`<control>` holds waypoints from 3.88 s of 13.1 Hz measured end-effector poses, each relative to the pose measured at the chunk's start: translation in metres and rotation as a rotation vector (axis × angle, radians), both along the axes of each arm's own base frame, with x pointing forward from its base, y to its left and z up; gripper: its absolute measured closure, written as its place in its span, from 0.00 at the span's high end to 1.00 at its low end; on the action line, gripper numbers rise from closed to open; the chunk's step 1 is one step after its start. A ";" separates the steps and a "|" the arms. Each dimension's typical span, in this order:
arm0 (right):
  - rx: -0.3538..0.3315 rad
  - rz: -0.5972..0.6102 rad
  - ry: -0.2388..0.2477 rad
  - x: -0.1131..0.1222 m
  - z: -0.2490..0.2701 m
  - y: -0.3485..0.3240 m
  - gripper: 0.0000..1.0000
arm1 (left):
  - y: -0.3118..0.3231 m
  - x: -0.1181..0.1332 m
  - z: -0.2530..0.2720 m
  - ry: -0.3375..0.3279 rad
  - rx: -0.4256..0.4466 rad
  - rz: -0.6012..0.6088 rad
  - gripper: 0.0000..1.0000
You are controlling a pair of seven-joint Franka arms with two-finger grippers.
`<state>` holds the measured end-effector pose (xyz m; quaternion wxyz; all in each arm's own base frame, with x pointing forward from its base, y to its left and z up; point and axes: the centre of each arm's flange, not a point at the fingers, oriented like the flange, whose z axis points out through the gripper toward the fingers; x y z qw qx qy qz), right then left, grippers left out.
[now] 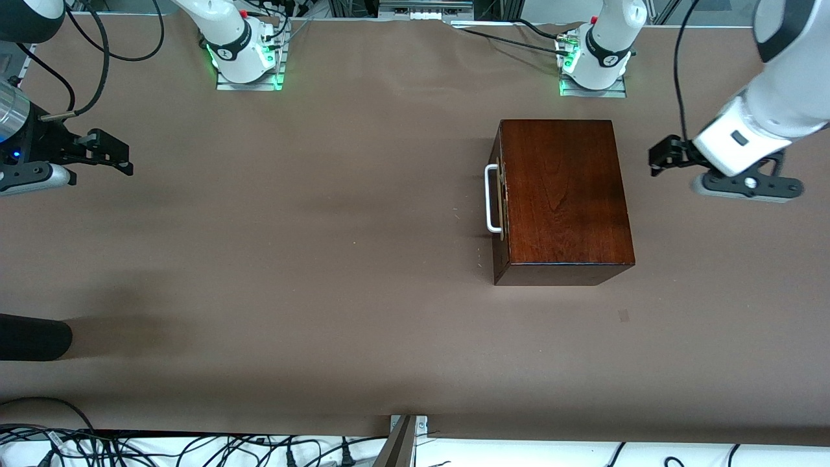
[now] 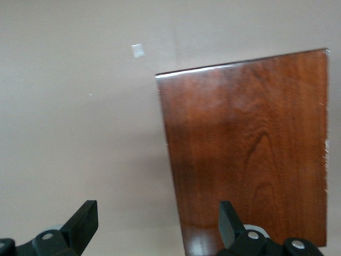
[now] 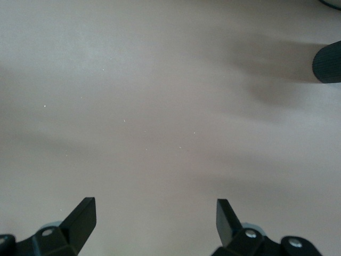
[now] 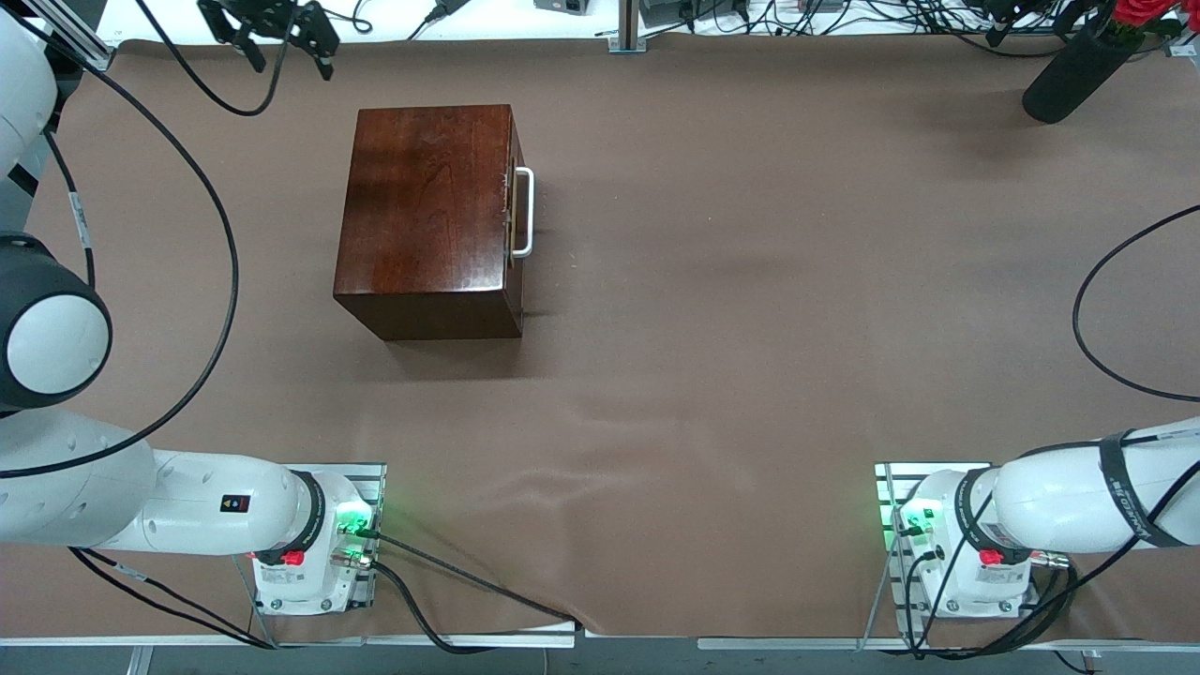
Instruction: Open drawer, take yellow block, close drawer
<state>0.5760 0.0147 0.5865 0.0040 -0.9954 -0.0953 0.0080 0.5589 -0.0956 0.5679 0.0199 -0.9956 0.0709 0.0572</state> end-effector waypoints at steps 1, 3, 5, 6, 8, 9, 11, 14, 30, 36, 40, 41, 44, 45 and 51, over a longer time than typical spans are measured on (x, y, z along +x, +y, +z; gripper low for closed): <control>0.000 0.000 0.000 0.000 0.000 0.000 1.00 | -0.022 -0.004 0.000 0.002 -0.010 -0.018 1.00; 0.000 -0.001 0.000 0.000 0.000 0.000 1.00 | -0.078 -0.018 -0.002 0.013 -0.038 -0.057 1.00; 0.000 -0.001 0.000 0.000 0.000 0.000 1.00 | -0.125 -0.028 -0.010 0.012 -0.053 -0.077 1.00; 0.000 -0.001 0.000 0.000 0.000 0.000 1.00 | -0.139 -0.027 -0.016 0.010 -0.071 -0.074 1.00; 0.000 -0.001 0.000 0.000 0.000 0.000 1.00 | -0.153 -0.020 -0.037 0.059 -0.129 -0.063 1.00; 0.000 -0.001 0.000 0.000 0.000 0.000 1.00 | -0.161 -0.017 -0.053 0.091 -0.137 -0.071 1.00; 0.000 -0.001 0.000 0.000 0.000 0.000 1.00 | -0.194 -0.020 -0.089 0.146 -0.132 -0.116 1.00; 0.000 -0.001 0.000 0.000 0.000 0.000 1.00 | -0.248 -0.029 -0.121 0.130 -0.138 -0.086 1.00; 0.000 0.001 0.000 0.000 0.000 0.001 1.00 | -0.330 -0.068 -0.254 -0.067 0.159 0.039 1.00; 0.000 0.001 0.000 0.000 0.000 0.001 1.00 | -0.331 -0.066 -0.290 -0.078 0.193 0.051 1.00; 0.000 0.001 0.000 0.000 0.000 0.001 1.00 | -0.337 -0.066 -0.296 -0.094 0.175 0.069 1.00; 0.000 0.001 0.000 0.000 0.000 0.001 1.00 | -0.341 -0.068 -0.295 -0.106 0.166 0.081 1.00; 0.000 0.001 0.000 0.000 0.000 0.001 1.00 | -0.349 -0.071 -0.295 -0.134 0.156 0.094 1.00; 0.000 0.001 0.000 0.000 0.000 0.001 1.00 | -0.354 -0.072 -0.294 -0.142 0.145 0.096 1.00; 0.000 0.001 0.000 0.000 0.000 0.000 1.00 | -0.393 -0.076 -0.292 -0.175 0.113 0.125 1.00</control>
